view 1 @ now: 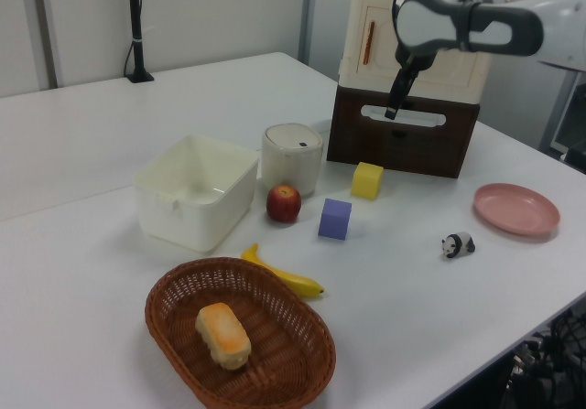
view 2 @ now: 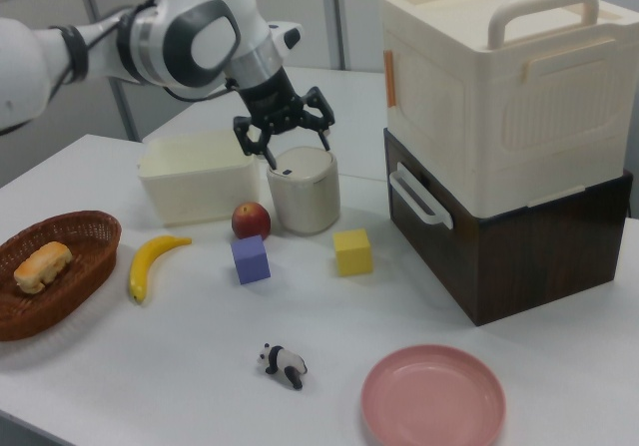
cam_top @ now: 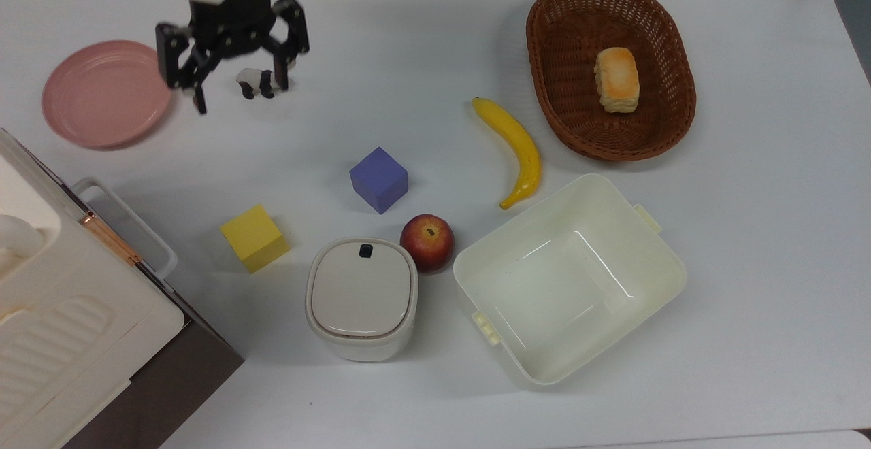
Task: Slide the drawer open
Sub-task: 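Lower the open gripper to the drawer handle of the wooden unit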
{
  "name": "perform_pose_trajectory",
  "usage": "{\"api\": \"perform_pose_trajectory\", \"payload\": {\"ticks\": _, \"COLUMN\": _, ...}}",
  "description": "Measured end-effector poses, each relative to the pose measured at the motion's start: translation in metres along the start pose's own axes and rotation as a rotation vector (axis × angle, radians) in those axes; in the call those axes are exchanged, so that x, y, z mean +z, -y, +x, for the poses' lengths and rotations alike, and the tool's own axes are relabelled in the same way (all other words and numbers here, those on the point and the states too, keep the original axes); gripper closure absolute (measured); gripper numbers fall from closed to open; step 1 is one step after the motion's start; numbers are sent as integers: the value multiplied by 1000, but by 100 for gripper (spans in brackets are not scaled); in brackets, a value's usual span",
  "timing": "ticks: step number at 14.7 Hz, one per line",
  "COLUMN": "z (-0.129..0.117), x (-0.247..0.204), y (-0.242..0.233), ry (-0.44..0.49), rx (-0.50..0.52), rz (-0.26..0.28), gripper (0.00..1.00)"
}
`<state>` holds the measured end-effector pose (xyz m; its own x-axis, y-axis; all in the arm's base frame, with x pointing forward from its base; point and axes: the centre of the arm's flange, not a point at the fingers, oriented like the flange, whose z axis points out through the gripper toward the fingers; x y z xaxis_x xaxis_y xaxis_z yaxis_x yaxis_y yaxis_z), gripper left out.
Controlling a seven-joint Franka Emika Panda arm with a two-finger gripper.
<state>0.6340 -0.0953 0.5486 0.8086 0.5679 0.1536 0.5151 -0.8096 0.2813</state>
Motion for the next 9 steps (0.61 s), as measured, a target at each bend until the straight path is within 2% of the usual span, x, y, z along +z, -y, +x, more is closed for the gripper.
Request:
{"api": "perform_pose_trajectory", "payload": {"ticks": 6, "z": -10, "x": 43, "y": -25, "ry": -2, "rx": 22, "rz": -43, "gripper": 0}}
{"api": "perform_pose_trajectory", "payload": {"ticks": 9, "z": -14, "x": 52, "y": -31, "ry": 4, "rx": 36, "rz": -43, "gripper": 0}}
